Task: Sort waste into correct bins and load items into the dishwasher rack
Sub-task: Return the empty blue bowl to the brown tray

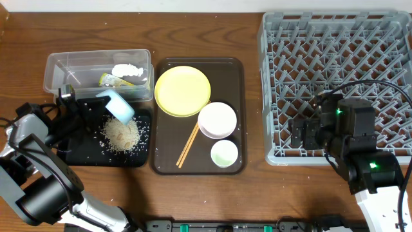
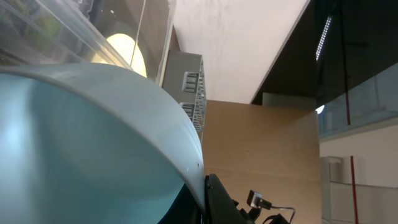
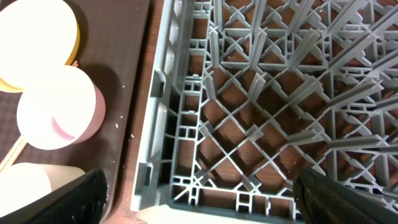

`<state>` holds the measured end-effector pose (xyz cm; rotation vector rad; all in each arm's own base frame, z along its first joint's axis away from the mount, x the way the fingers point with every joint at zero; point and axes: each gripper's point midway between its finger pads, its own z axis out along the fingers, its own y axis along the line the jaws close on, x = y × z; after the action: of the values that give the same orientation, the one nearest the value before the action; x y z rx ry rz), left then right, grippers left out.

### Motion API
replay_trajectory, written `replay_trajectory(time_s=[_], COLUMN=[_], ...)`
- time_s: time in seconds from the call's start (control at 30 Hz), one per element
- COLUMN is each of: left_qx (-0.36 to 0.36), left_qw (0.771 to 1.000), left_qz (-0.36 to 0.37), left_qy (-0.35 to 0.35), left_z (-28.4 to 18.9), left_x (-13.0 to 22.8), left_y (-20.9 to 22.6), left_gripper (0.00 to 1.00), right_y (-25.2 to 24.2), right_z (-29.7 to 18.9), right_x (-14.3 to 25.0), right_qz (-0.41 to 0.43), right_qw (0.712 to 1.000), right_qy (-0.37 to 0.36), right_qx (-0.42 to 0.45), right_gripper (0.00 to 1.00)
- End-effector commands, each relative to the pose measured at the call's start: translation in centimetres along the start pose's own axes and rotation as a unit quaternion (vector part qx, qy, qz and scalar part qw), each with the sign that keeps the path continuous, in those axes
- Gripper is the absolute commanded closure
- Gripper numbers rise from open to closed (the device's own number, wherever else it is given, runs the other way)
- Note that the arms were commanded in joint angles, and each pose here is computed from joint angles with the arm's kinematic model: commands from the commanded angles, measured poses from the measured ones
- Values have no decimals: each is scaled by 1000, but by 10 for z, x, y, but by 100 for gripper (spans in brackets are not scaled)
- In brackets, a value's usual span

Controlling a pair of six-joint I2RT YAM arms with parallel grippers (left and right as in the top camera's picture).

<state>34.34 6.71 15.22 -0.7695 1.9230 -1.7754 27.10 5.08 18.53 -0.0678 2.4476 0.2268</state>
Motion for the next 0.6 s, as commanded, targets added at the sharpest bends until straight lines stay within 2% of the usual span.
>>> replay_trajectory(time_s=[0.0,0.13,0.27,0.43,0.57], left_qx=[4,-68,-175,-321,-427], left_qw=[1000,995,973,915,851], left_qz=[18,63,134,218,263], left_qy=[2,28,67,114,156], left_z=[0,13,31,55,70], left_x=[6,26,56,91,114], left_y=[-14,-17,-19,-4,22], left_gripper=[94,94,94,94,94], right_y=[0,0,-1,-1,-1], right_z=[-7,-7,-7,-7,-7], right_x=[-9,-10,-10,-10,-10], right_qz=[6,6,6,6,6], right_qw=[1000,1000,1000,1000,1000], right_qy=[-14,-15,-16,-16,-16], right_qx=[-1,-1,3,3,3], right_gripper=[6,6,5,5,5])
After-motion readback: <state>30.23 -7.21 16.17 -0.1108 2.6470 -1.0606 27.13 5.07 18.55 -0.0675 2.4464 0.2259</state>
